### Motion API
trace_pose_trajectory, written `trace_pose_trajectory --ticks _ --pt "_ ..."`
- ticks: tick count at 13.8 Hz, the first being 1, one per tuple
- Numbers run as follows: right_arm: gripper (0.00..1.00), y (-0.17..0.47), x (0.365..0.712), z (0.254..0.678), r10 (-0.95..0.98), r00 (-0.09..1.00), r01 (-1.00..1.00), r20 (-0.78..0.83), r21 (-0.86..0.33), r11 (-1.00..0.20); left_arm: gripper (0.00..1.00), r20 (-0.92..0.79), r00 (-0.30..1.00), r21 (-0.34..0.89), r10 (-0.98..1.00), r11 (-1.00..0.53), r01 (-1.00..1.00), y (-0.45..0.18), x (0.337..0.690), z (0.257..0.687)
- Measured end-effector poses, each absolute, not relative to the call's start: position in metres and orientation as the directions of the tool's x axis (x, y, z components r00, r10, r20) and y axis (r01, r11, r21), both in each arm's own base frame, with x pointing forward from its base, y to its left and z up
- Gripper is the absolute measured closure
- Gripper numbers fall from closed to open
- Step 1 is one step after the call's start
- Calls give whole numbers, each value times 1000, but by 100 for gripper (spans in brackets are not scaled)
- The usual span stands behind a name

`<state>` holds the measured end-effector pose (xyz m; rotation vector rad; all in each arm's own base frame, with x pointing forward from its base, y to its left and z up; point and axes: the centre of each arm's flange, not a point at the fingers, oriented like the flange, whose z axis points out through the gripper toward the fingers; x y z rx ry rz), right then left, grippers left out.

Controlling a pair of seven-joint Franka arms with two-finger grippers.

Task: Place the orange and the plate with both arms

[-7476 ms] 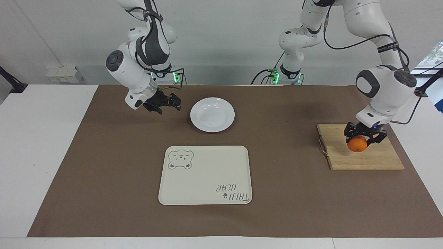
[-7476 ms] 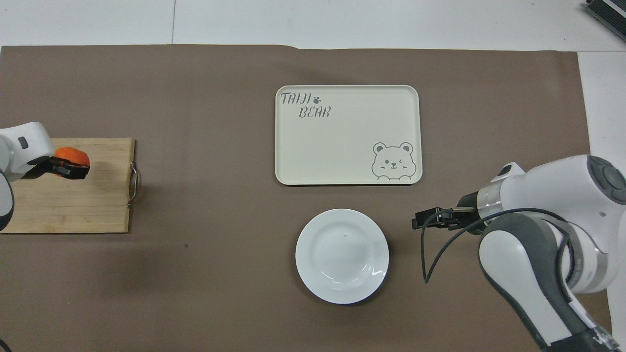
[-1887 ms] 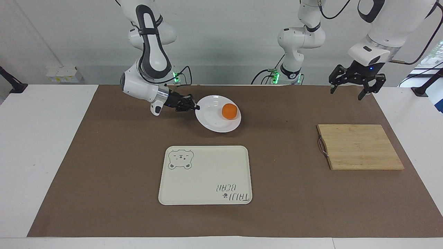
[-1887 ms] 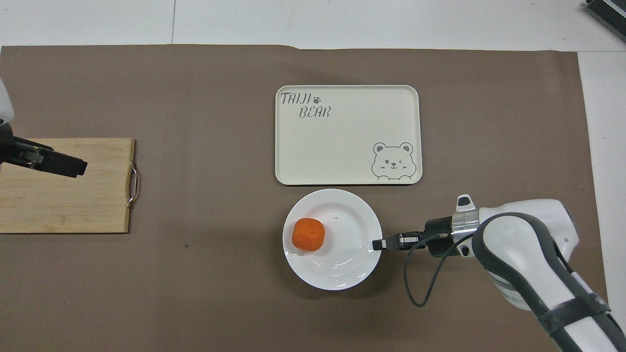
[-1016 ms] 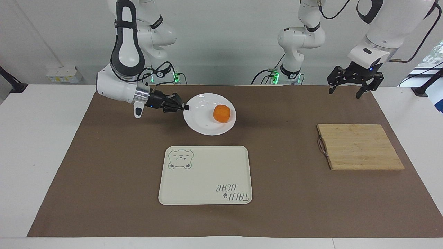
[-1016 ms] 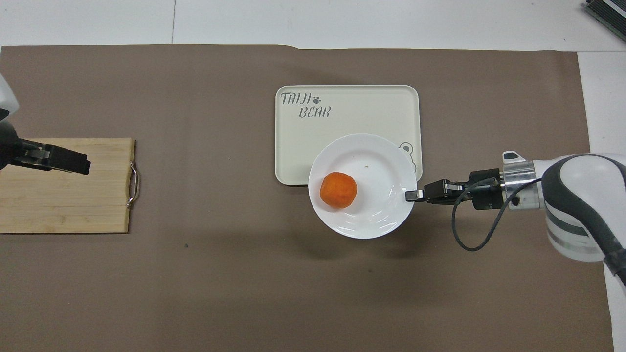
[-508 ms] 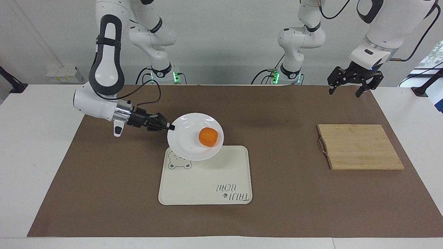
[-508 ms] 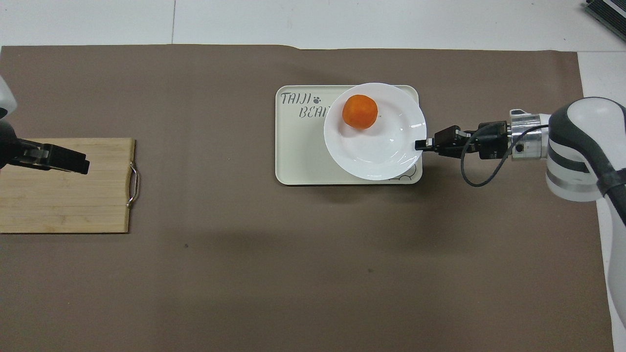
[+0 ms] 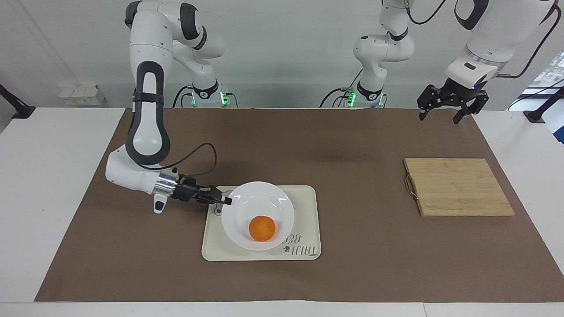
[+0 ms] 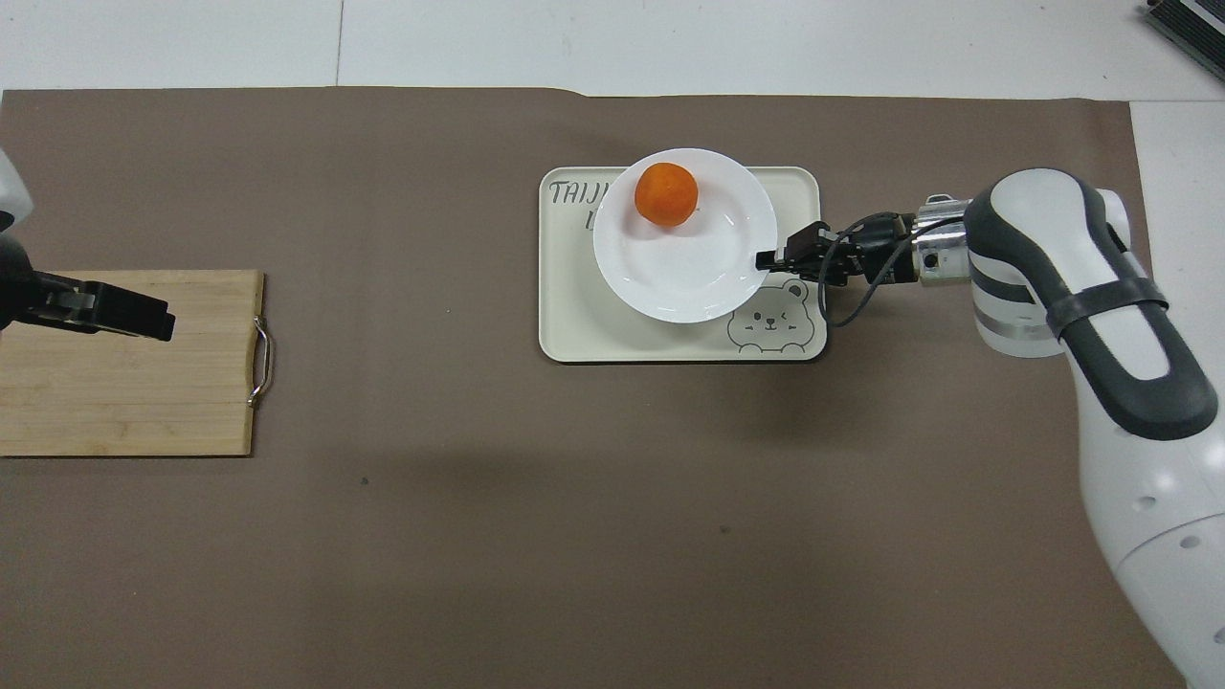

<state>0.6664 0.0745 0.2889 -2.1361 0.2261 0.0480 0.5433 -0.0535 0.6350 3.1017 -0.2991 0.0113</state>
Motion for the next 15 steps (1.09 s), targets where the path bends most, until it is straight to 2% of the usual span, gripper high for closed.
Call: trace_pose_trajectory --ticks 15 --pt "96 65 645 252 -98 988 -152 -117 -823 -548 0 10 982 25 -191 -981 -191 -53 543 635"
